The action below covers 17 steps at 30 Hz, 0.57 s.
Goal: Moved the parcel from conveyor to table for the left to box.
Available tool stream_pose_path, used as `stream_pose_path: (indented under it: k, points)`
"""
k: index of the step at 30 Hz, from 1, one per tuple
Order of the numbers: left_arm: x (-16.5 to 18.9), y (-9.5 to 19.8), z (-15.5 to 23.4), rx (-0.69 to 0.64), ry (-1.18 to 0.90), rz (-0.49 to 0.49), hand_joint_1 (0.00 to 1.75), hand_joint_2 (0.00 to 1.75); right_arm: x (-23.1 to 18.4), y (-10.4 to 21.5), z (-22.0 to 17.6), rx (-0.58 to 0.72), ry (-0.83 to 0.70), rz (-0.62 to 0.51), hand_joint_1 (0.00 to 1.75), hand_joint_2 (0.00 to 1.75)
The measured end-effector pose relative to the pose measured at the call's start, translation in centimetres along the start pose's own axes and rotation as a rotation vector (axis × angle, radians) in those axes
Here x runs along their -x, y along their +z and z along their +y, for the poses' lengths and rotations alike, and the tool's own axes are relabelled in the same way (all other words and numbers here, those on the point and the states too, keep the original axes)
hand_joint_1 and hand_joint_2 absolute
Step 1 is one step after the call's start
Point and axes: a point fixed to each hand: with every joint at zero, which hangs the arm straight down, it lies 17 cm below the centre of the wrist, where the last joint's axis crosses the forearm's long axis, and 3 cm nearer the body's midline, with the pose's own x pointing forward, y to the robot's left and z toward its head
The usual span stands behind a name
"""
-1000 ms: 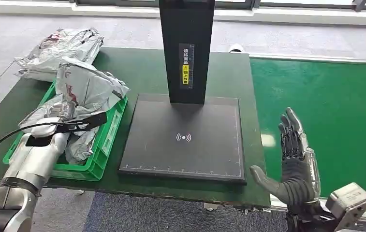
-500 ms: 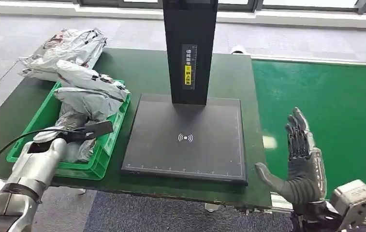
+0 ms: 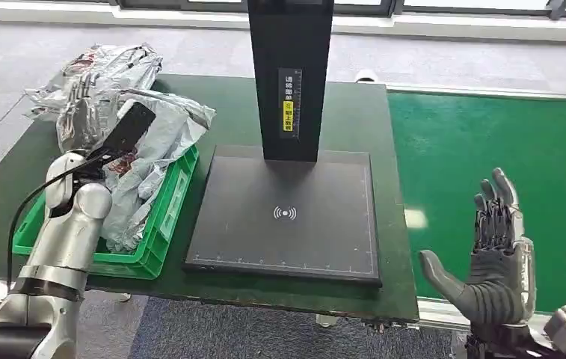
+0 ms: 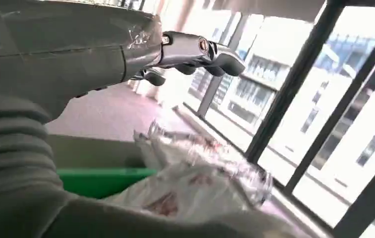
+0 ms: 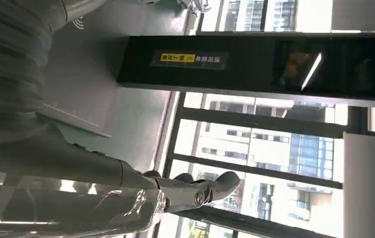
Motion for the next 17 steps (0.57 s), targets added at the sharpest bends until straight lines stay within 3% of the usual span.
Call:
stream_pose_path:
  k: [7,10,15,16,17]
  points:
    - [-1.3,-0.1,5.6,-0.172,0.009,-0.012,0.0,0.0,-0.1,-0.2,-0.1,0.008,-0.004,-0.004,0.0,1.75]
    - [-4.1,0.4,6.1,-0.138,0.292,-0.115,0.0,0.0,-0.2,-0.2,-0.3,0.017,-0.009,-0.009,0.0,1.75]
    - [-10.7,4.0,5.3,0.117,0.986,-0.317,0.0,0.0,-0.3,-0.2,-0.3,0.013,-0.035,-0.017,0.0,1.75]
    - [-11.7,5.1,5.3,0.163,1.091,-0.352,0.0,1.75,-0.1,-0.2,-0.2,0.009,-0.044,-0.012,0.0,1.75]
    - [-12.4,6.1,5.3,0.191,1.165,-0.378,0.0,1.75,0.1,-0.2,-0.1,0.004,-0.05,-0.005,0.0,1.75]
